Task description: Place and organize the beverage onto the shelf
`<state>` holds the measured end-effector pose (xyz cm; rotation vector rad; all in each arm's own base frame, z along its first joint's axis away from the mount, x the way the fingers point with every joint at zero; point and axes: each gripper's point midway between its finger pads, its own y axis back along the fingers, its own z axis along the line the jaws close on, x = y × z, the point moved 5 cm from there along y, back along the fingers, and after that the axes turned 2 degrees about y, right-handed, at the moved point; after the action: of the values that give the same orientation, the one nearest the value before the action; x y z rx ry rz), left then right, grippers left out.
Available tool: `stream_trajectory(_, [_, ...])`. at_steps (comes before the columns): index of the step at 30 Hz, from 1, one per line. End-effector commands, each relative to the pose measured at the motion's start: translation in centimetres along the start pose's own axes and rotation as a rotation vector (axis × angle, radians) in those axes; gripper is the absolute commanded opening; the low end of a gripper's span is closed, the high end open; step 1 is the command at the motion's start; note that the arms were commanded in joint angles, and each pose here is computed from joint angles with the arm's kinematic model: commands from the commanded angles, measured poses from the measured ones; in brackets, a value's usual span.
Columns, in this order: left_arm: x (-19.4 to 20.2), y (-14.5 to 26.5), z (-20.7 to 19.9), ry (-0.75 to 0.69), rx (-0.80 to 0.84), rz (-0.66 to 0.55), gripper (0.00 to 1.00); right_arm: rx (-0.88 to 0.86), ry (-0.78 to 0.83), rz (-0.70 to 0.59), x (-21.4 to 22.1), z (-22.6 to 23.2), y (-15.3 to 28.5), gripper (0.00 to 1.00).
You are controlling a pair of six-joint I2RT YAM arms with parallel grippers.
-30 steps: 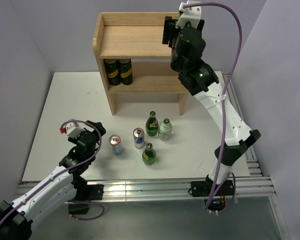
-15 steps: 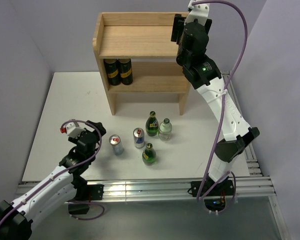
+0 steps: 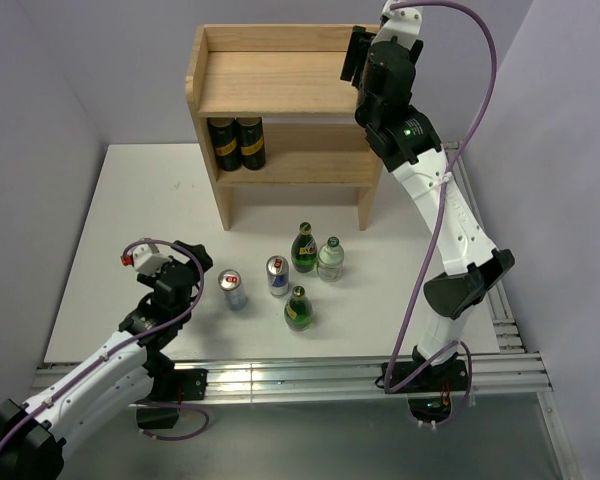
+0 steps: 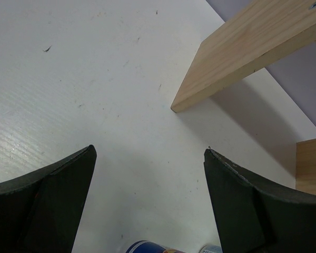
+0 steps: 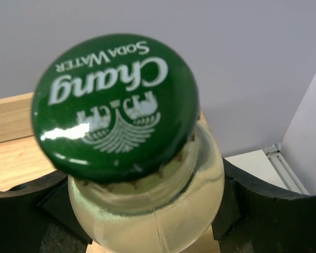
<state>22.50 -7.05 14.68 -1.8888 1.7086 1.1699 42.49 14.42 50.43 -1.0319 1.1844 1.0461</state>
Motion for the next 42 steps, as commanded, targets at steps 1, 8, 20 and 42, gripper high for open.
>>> stream_trajectory(1, [-0.1,-0.1,-0.6,0.003,0.026,-0.002,0.9,-0.027,-0.099,-0.077,-2.7,0.4,-0.2,0.64])
stream_trajectory(8, [0.0,-0.2,-0.6,-0.002,0.021,-0.002,0.9,-0.002,-0.079,-0.064,-1.5,0.2,-0.9,0.88])
stream_trajectory(20, [0.0,-0.2,-0.5,-0.005,0.013,-0.008,0.9,0.026,-0.071,-0.06,-0.7,0.1,-1.7,0.94])
stream_trajectory(42, [-0.3,-0.1,-0.5,-0.003,0.012,-0.013,0.91,-0.007,-0.118,-0.007,0.2,-2.8,2.7,1.0])
